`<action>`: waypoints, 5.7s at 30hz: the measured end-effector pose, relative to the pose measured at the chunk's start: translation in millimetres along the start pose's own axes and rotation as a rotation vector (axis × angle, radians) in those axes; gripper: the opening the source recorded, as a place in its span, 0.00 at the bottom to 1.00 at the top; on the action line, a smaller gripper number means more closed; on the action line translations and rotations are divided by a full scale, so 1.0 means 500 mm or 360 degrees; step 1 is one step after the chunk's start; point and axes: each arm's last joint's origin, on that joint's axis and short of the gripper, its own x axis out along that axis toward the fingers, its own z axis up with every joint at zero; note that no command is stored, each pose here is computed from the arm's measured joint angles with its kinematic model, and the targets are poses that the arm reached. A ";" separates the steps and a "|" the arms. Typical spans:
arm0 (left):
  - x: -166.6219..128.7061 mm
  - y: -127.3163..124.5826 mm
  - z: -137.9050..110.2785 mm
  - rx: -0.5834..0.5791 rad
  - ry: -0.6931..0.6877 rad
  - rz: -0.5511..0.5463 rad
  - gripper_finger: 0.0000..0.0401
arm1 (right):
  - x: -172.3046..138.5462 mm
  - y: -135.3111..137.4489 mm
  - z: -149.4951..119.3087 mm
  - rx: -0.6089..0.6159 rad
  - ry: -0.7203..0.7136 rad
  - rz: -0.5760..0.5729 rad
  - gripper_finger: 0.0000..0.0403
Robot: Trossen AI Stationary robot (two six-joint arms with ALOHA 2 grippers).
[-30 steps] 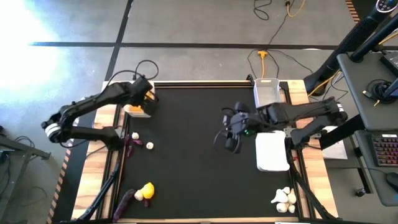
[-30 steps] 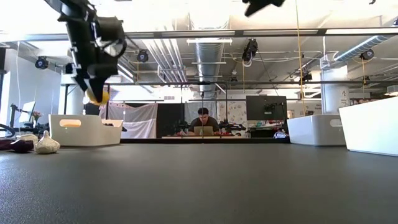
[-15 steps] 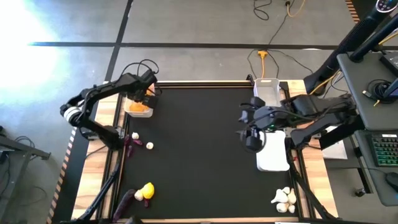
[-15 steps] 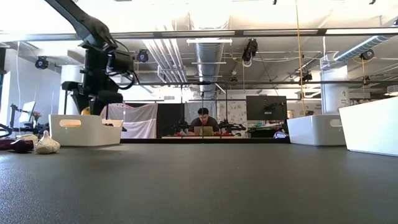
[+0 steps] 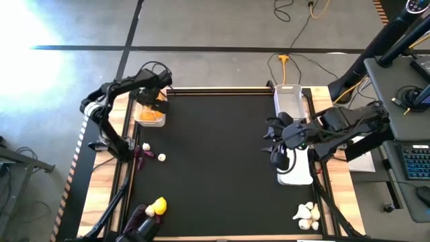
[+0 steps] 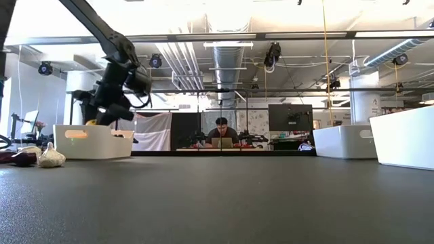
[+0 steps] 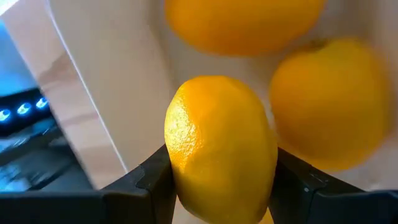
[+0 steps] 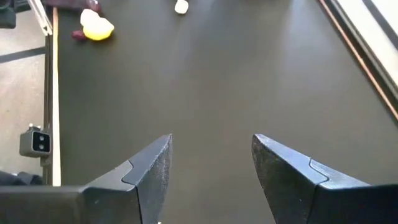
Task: Sort produce into baskets
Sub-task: Put the top yellow lemon into the left white bin, then put the yellow lemon into the left white bin
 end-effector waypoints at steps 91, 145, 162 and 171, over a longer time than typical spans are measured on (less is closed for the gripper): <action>-0.063 -0.395 -0.798 0.0189 0.0211 -0.0509 0.78 | 0.032 -0.038 0.036 -0.0402 -0.0259 -0.0380 0.53; -0.238 0.027 -0.274 -0.0227 -0.0975 -0.0610 0.53 | 0.032 -0.038 0.036 -0.0422 -0.0258 -0.0381 0.53; -0.079 0.008 -0.083 -0.0339 -0.0647 -0.0427 0.52 | 0.032 -0.038 0.036 -0.0422 -0.0258 -0.0381 0.53; -0.030 -0.019 -0.051 -0.0315 -0.0500 -0.0300 0.54 | 0.032 -0.038 0.036 -0.0422 -0.0258 -0.0381 0.53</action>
